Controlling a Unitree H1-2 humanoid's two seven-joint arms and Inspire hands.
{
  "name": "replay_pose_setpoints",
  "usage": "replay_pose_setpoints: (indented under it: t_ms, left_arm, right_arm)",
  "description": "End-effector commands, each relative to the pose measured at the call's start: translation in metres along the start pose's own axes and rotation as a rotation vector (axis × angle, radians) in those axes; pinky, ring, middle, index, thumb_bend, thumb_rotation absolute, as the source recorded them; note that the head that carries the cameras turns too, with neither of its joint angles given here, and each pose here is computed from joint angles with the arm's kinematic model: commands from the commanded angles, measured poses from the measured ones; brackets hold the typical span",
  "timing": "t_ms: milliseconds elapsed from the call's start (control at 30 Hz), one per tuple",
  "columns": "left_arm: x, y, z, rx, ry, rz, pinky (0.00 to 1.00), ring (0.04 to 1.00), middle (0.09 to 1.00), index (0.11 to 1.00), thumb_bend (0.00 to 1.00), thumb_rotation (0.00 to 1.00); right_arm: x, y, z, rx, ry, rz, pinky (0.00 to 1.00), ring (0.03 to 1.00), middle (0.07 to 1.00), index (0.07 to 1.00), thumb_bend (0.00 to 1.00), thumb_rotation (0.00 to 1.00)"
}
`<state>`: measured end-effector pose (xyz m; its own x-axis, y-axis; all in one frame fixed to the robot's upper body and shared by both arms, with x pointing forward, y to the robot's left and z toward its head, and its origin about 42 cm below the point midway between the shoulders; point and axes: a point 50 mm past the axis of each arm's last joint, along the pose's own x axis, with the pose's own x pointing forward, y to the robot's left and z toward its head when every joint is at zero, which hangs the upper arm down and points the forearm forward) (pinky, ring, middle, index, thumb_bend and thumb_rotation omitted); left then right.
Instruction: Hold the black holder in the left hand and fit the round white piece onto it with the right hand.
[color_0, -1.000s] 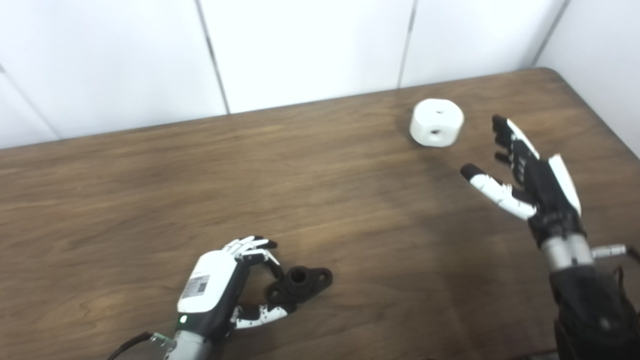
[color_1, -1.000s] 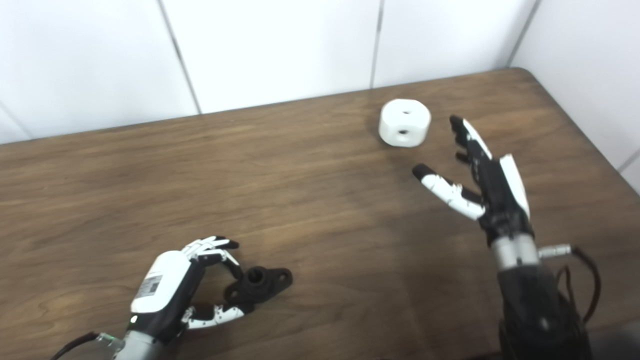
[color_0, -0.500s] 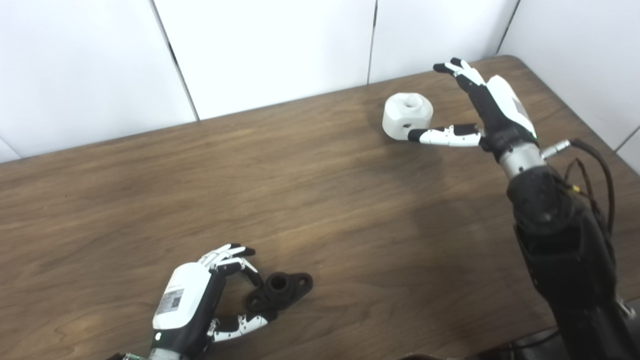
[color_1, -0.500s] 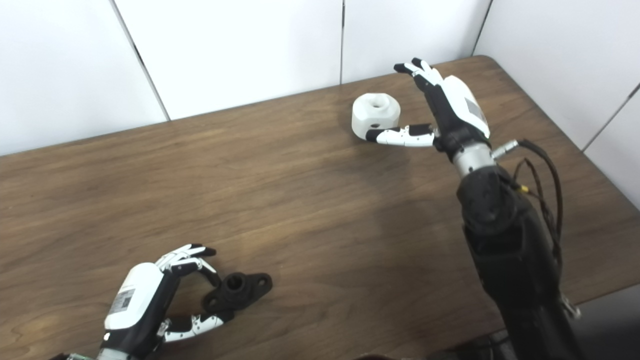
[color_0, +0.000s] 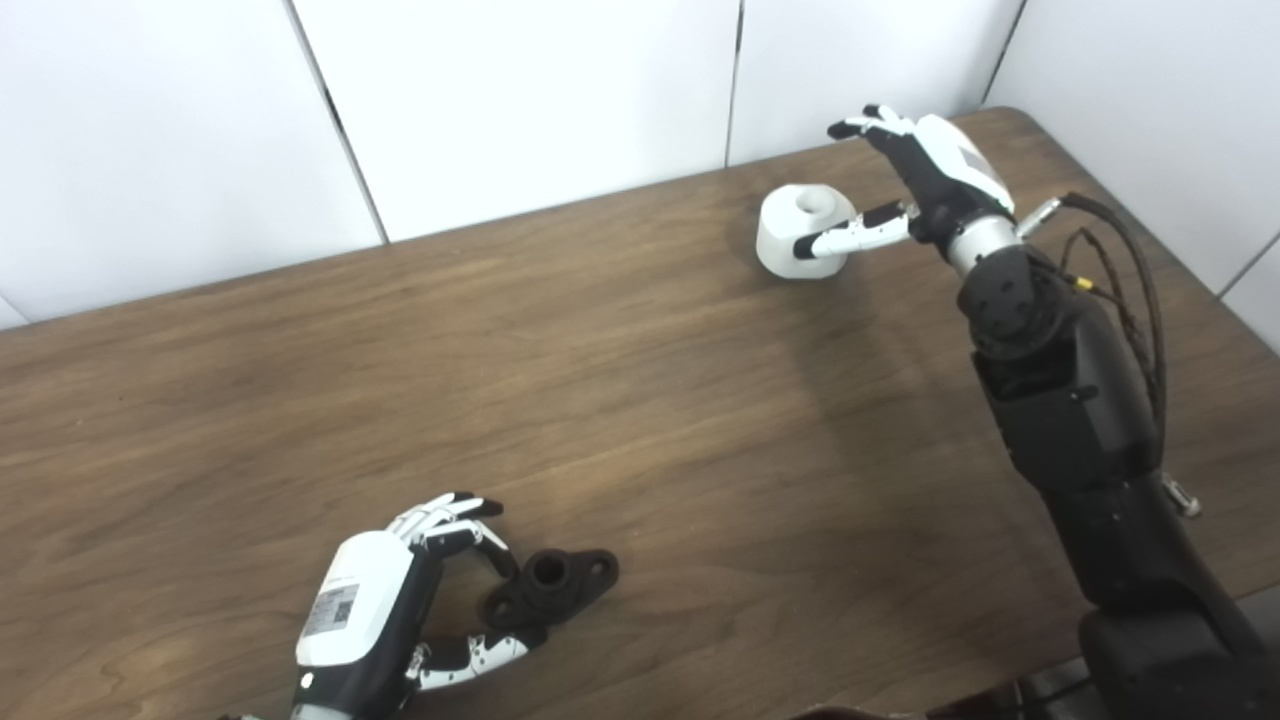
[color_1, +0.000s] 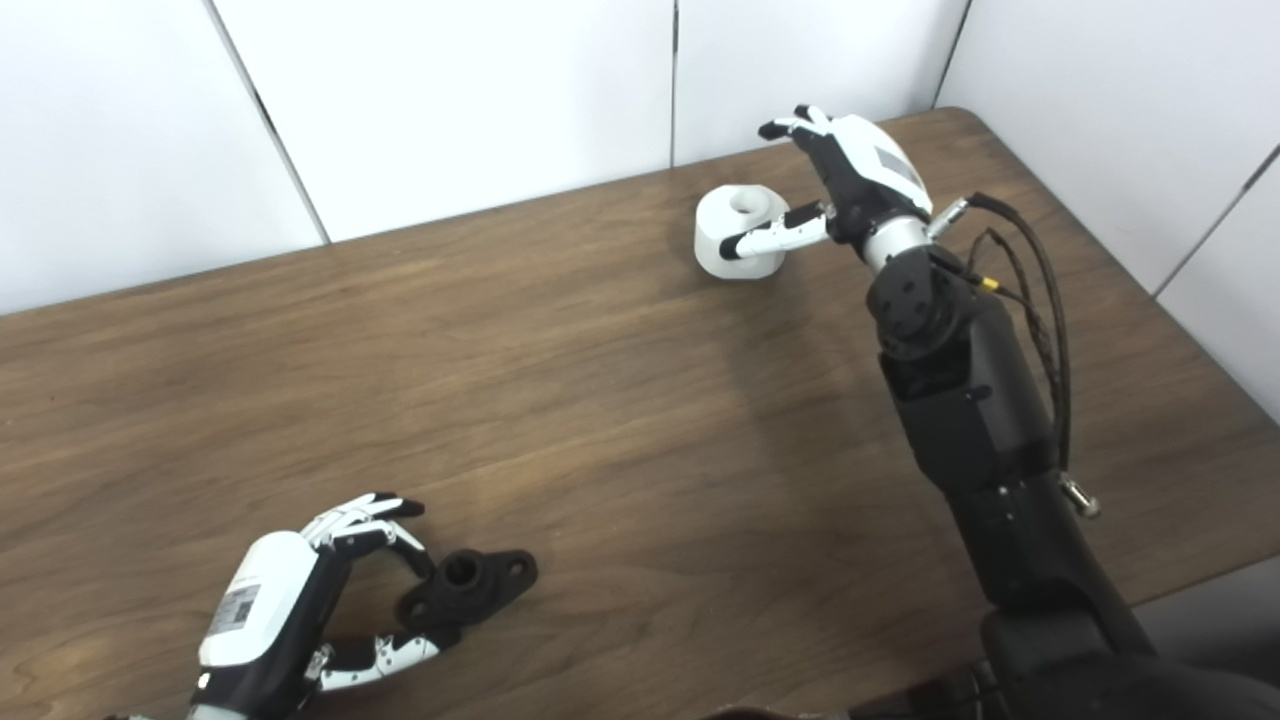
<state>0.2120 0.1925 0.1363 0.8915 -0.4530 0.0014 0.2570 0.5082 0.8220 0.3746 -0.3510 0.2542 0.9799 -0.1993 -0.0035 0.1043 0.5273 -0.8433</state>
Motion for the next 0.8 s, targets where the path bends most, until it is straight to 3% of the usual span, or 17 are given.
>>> replay_pose_setpoints:
  t_ms: [0,133,500,767]
  left_arm:
    - [-0.007,-0.005,-0.007,-0.002,0.036,-0.041,0.84,0.863,0.798,0.488,0.52,0.05]
    - [-0.008,-0.005,-0.008,-0.004,0.035,-0.039,0.83,0.862,0.796,0.488,0.52,0.05]
    - [-0.008,-0.005,-0.01,0.004,0.041,-0.041,0.83,0.863,0.798,0.488,0.52,0.05]
    - [-0.008,-0.005,-0.01,0.004,0.038,-0.037,0.83,0.863,0.796,0.488,0.52,0.05]
  right_arm:
    - [0.011,-0.027,0.012,-0.049,-0.035,-0.066,0.94,1.0,0.97,0.857,0.81,0.28]
    - [0.019,-0.025,0.012,-0.077,-0.024,-0.043,0.99,1.0,0.965,0.857,0.82,0.28]
    - [0.027,-0.011,0.011,-0.095,0.007,0.009,1.0,1.0,0.956,0.856,0.81,0.26]
    - [0.034,-0.006,0.006,-0.123,0.025,0.025,1.0,1.0,0.943,0.849,0.73,0.24]
